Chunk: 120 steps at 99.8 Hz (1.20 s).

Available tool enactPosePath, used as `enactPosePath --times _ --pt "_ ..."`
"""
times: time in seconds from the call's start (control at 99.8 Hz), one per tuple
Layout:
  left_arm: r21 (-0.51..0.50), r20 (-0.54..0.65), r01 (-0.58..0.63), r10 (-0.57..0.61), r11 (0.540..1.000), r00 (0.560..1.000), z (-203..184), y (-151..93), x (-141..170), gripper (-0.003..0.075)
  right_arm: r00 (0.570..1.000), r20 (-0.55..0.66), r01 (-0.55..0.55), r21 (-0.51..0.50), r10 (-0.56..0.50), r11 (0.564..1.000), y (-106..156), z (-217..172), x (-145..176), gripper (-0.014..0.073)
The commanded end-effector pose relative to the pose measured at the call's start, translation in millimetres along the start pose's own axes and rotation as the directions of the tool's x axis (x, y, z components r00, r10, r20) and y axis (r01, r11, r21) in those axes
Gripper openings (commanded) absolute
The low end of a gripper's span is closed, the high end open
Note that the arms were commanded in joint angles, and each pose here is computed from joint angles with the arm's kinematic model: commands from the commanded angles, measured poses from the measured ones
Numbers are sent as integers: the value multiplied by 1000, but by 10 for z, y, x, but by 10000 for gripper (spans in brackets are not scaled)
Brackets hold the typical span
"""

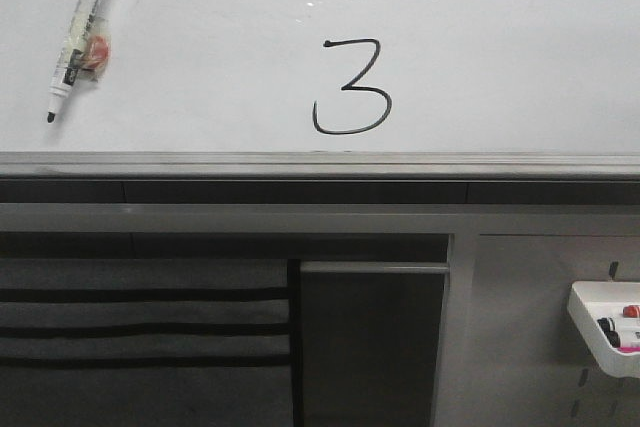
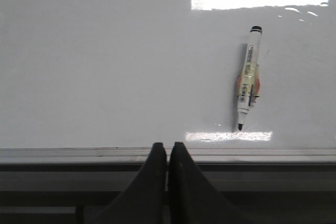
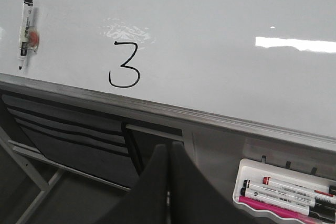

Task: Write number 3 on whiteboard

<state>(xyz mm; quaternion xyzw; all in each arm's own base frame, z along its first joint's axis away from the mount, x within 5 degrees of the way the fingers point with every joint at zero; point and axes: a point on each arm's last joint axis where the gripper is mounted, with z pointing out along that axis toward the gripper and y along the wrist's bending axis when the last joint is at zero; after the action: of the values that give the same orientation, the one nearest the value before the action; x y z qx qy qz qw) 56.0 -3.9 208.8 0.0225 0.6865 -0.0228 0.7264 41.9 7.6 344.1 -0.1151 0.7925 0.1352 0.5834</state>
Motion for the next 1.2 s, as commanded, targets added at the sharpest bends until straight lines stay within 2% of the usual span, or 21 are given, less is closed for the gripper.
enactPosePath --times 0.0,0.601,0.702,0.752,0.812,0.902,1.022,1.193 --pt "-32 94 27 -24 999 995 -30 25 -66 -18 996 89 16 -3 -16 1000 11 -16 -134 -74" --pt "-32 94 27 -24 999 995 -30 25 -66 -18 996 89 16 -3 -16 1000 11 -16 -134 -74" --pt "-32 94 27 -24 999 995 -30 25 -66 -18 987 157 28 9 -29 1000 -15 -80 -79 -74" --pt "-32 94 27 -24 999 995 -30 25 -66 -18 982 190 -8 8 6 1000 -13 -88 -6 -74" --pt "-32 94 27 -24 999 995 -30 25 -66 -18 966 254 -52 17 46 999 -13 -84 97 -74" --pt "-32 94 27 -24 999 995 -30 25 -66 -18 931 361 -70 47 48 996 -21 5 320 -74" --pt "-32 94 27 -24 999 995 -30 25 -66 -18 865 493 -145 62 96 988 -45 142 660 -74" --pt "-32 92 27 -24 999 995 -28 25 -65 -18 825 554 -213 125 110 969 -138 369 1027 -74"
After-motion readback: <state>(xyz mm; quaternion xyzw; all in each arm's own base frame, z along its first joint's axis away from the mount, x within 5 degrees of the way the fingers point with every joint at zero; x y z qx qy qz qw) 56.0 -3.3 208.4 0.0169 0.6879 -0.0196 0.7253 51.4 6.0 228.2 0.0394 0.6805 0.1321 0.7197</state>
